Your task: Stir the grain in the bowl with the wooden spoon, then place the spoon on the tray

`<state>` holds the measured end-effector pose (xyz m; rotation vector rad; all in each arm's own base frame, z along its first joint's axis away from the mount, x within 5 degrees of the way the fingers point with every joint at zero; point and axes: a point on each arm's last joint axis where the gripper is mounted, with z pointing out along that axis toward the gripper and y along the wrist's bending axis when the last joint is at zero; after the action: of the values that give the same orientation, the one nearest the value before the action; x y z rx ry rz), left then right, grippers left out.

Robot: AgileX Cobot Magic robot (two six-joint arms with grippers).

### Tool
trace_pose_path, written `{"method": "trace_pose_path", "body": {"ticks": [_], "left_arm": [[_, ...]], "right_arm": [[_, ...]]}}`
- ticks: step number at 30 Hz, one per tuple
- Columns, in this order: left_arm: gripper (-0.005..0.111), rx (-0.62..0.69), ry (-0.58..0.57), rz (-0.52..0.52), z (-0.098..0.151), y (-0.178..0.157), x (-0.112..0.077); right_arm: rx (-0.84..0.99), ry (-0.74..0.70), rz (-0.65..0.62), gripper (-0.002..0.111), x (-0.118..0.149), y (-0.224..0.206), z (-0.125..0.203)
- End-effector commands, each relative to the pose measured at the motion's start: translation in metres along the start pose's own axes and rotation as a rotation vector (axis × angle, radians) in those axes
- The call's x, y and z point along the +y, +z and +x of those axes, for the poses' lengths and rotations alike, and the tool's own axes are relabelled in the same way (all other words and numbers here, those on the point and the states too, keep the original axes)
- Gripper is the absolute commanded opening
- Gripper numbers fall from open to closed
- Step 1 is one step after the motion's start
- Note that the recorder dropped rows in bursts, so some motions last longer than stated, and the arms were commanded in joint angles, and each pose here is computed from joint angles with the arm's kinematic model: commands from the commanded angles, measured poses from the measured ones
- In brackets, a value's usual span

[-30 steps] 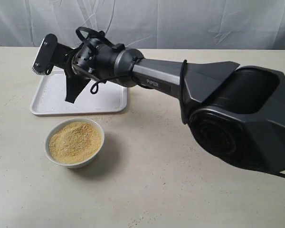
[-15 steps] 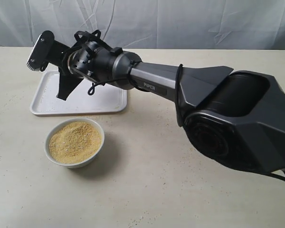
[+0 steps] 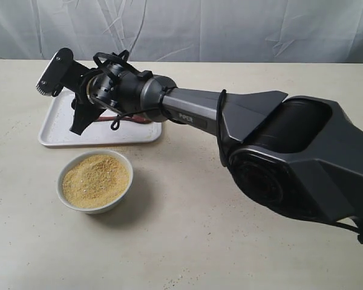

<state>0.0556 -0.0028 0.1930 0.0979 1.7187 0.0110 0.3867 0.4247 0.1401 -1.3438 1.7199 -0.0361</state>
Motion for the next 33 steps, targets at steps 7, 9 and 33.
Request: {"method": "trace_pose_path", "body": {"ticks": [7, 9, 33], "left_arm": [[0.0, 0.0, 0.0, 0.006, 0.001, 0.0, 0.0], [0.0, 0.0, 0.0, 0.006, 0.001, 0.0, 0.0], [0.0, 0.0, 0.0, 0.006, 0.001, 0.0, 0.0]], "right_arm": [[0.044, 0.03, 0.005, 0.038, -0.006, -0.005, 0.0], [0.094, 0.071, -0.006, 0.023, -0.009, -0.012, 0.0], [0.802, 1.069, -0.137, 0.0, -0.187, -0.223, 0.178]]}}
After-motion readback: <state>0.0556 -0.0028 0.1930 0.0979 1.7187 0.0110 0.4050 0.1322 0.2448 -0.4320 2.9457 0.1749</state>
